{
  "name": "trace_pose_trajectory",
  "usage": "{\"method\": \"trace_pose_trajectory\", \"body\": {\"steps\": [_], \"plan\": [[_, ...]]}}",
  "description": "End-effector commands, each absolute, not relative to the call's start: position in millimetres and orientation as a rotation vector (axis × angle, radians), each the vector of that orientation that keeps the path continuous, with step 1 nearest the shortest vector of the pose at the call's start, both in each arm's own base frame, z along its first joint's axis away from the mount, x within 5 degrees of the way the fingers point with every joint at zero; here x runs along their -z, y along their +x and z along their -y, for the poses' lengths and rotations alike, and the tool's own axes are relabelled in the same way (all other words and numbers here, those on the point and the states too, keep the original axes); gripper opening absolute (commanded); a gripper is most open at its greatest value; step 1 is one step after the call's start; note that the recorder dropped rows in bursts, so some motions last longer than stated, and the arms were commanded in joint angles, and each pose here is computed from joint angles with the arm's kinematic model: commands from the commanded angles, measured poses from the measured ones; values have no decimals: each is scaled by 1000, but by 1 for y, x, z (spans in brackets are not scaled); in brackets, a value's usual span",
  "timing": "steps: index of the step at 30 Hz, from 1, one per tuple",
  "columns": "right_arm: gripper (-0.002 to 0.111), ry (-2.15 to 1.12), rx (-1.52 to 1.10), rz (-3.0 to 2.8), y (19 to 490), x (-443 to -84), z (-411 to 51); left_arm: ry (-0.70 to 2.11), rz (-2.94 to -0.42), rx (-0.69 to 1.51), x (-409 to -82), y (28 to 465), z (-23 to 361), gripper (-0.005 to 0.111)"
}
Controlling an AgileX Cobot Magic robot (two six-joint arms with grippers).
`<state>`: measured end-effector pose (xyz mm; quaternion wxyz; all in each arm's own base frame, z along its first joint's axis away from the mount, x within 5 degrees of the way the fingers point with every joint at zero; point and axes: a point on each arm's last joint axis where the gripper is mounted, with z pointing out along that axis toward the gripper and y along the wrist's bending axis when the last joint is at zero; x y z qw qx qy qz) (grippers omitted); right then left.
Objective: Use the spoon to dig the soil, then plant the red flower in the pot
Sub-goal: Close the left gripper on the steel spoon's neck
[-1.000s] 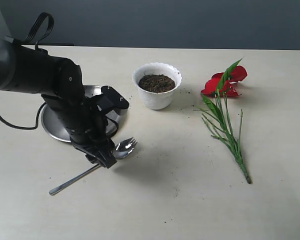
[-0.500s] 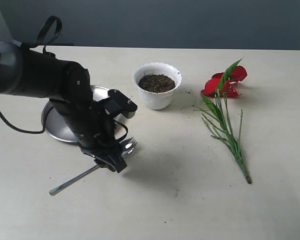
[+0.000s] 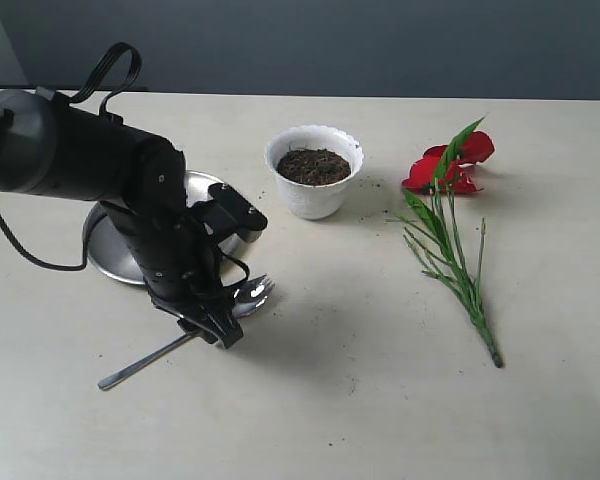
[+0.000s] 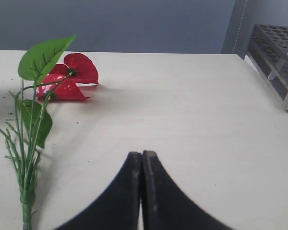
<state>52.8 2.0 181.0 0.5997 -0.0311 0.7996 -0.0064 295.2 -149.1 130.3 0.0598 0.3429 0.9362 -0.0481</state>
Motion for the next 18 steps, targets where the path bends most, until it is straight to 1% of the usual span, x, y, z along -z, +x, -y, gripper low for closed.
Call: {"method": "trace_pose_trajectory", "body": {"steps": [1, 15, 18], "plan": [[0, -70, 18, -1843, 53, -181, -2, 1019, -2850, 164, -128, 295, 152, 50], [0, -70, 18, -1843, 53, -181, -2, 1053, -2817, 190, -128, 295, 154, 50], [0, -70, 18, -1843, 53, -181, -2, 1055, -2812, 227, -128, 295, 157, 50]]}}
